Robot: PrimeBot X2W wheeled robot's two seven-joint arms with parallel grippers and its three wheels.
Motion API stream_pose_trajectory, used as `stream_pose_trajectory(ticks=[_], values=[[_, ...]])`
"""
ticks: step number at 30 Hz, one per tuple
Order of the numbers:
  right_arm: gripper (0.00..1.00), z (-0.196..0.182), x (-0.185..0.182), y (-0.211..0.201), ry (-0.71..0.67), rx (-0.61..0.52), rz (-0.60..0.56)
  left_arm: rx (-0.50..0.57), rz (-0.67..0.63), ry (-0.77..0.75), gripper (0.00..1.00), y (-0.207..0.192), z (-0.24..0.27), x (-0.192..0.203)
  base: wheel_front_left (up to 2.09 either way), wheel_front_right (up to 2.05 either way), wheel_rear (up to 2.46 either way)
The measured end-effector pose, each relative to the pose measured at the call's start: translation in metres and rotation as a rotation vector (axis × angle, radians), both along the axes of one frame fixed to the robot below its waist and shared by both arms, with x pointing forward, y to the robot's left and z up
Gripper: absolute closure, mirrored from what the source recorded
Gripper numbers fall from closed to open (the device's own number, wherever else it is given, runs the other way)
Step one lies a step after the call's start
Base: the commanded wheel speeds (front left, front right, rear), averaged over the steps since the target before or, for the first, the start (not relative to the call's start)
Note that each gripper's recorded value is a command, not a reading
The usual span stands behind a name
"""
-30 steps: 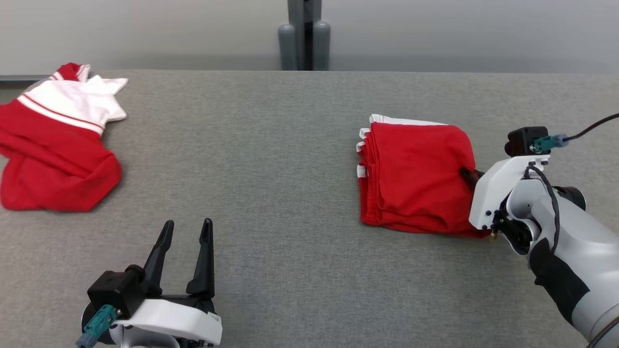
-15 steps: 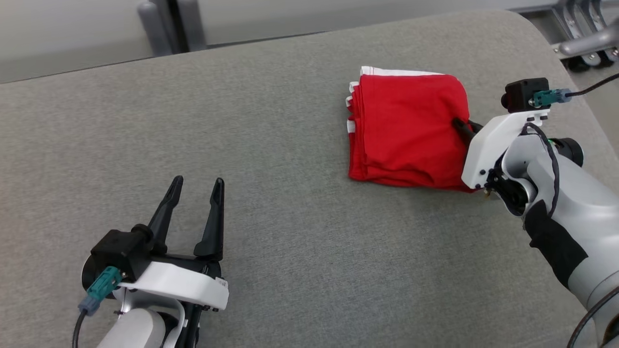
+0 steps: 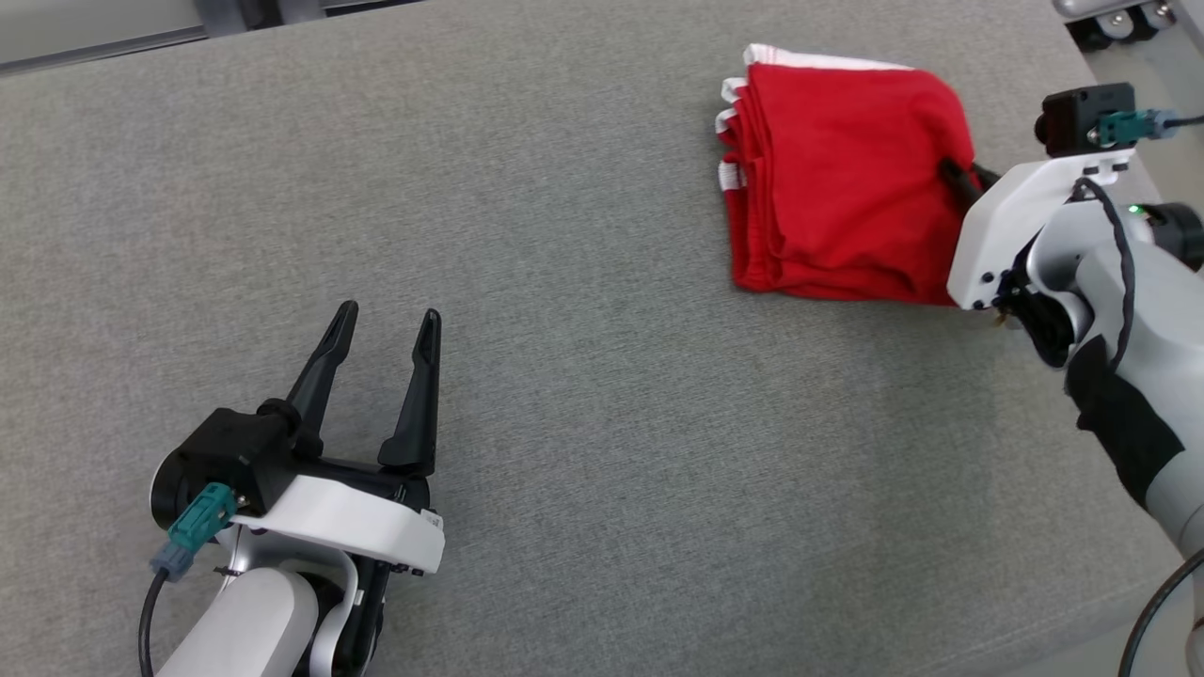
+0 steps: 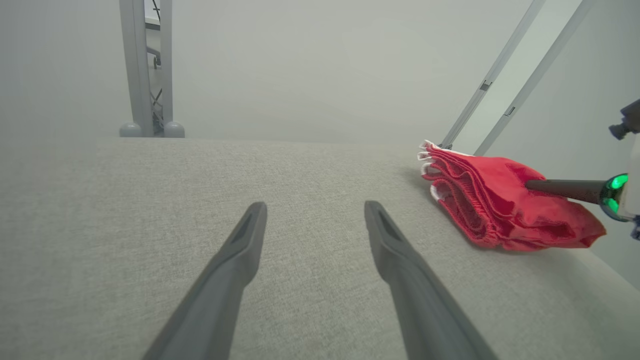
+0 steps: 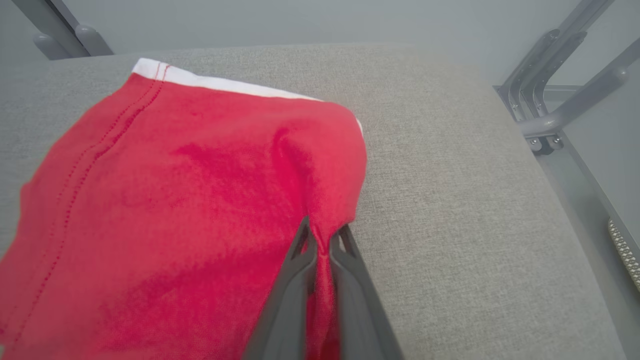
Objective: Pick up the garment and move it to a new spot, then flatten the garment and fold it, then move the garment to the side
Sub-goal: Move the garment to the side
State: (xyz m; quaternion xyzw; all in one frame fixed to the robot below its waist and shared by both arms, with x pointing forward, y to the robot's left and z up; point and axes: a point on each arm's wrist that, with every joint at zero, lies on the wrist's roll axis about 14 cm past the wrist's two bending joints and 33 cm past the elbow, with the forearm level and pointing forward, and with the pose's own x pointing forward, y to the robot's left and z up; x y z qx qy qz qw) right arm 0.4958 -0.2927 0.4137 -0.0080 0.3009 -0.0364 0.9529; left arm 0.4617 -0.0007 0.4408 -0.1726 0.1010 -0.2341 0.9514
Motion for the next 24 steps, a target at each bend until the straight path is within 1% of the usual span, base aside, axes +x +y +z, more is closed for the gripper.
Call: stream_pose_trajectory(ticks=[9,13,24], values=[[1.00,0.008,0.023,-0.011,0.016,-0.097,0.045,0.013,0.048,0.010,0.00,0.018,-0.005,0.002,0.00,0.00,0.00],[1.00,0.005,0.025,-0.027,0.050,-0.144,0.039,0.018,0.069,0.015,0.00,0.025,-0.009,0.003,0.00,0.00,0.00],[1.00,0.005,0.031,-0.036,0.068,-0.212,0.060,0.020,0.087,0.028,0.00,0.031,-0.016,0.005,0.00,0.00,0.00]])
